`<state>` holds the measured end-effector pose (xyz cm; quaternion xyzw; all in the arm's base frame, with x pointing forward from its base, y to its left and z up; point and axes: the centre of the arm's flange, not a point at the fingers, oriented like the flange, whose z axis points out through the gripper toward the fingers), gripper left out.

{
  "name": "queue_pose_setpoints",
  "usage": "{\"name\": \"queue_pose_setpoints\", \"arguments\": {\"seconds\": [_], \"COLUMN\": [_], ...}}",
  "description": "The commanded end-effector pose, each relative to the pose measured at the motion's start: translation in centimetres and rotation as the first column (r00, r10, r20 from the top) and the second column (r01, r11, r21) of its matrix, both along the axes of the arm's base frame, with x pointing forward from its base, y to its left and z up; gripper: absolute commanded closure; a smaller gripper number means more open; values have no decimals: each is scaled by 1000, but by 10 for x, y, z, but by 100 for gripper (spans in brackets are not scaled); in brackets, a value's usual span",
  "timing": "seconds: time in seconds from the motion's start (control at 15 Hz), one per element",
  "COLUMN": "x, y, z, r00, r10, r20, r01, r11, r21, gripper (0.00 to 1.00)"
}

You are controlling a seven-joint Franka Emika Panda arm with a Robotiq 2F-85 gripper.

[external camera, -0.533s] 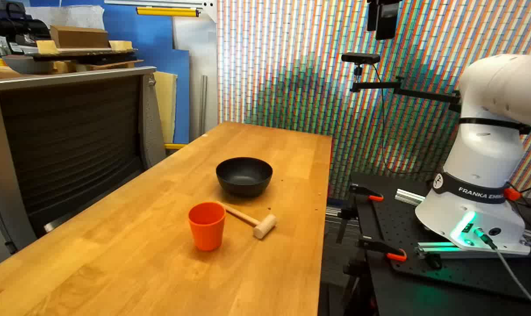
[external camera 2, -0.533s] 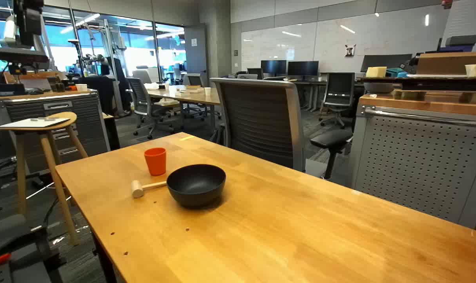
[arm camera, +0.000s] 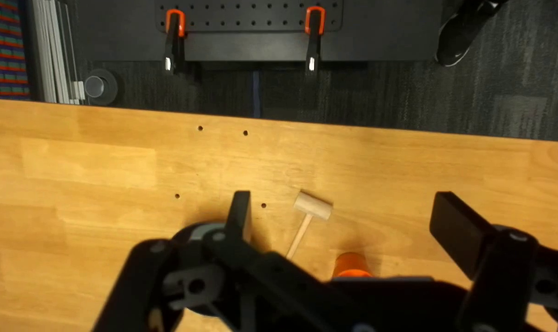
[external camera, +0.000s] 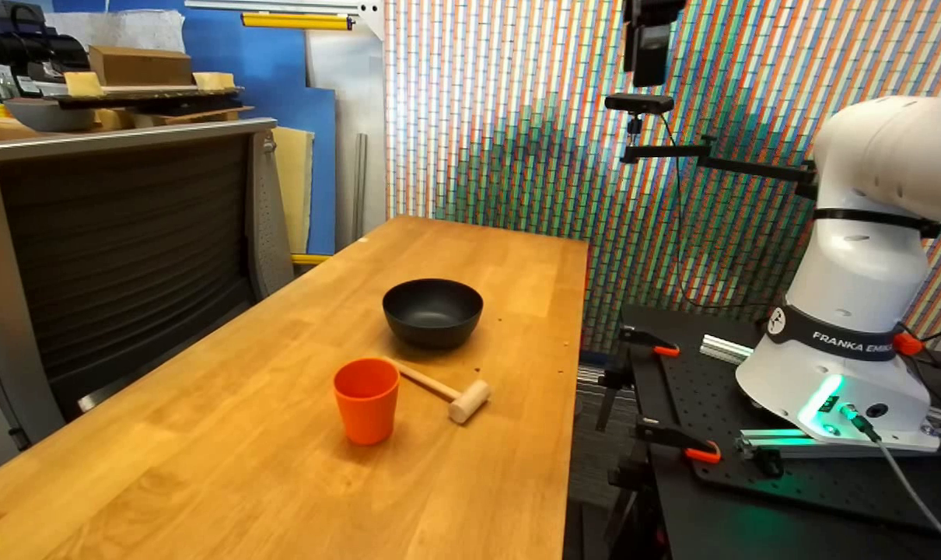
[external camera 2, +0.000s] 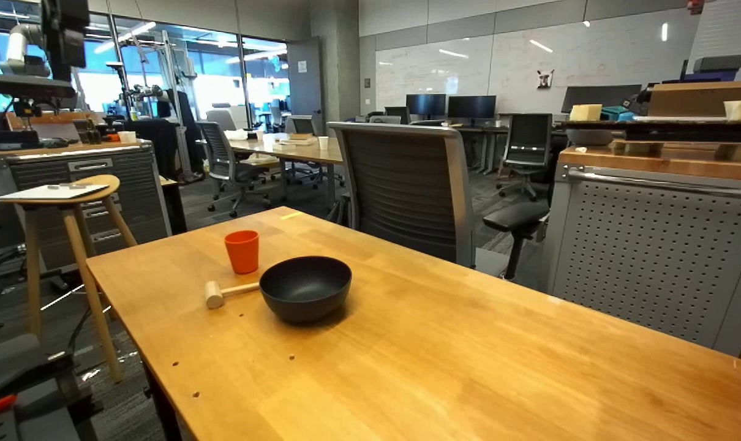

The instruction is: Put the orange cup inside the black bowl

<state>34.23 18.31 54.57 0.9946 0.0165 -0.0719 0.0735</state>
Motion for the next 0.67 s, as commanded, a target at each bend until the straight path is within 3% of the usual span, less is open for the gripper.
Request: {"name": "queue_pose_setpoints", "arguments": {"seconds": [0.0,0.6], "x": [76,209], "y": [22,67], "z": [-52,-214], "r00": [999,989], "r10": [32,86], "r20": [-11,-116], "r01": [-31,-65], "r11": [996,982], "r21": [81,179], "gripper": [0,0]}}
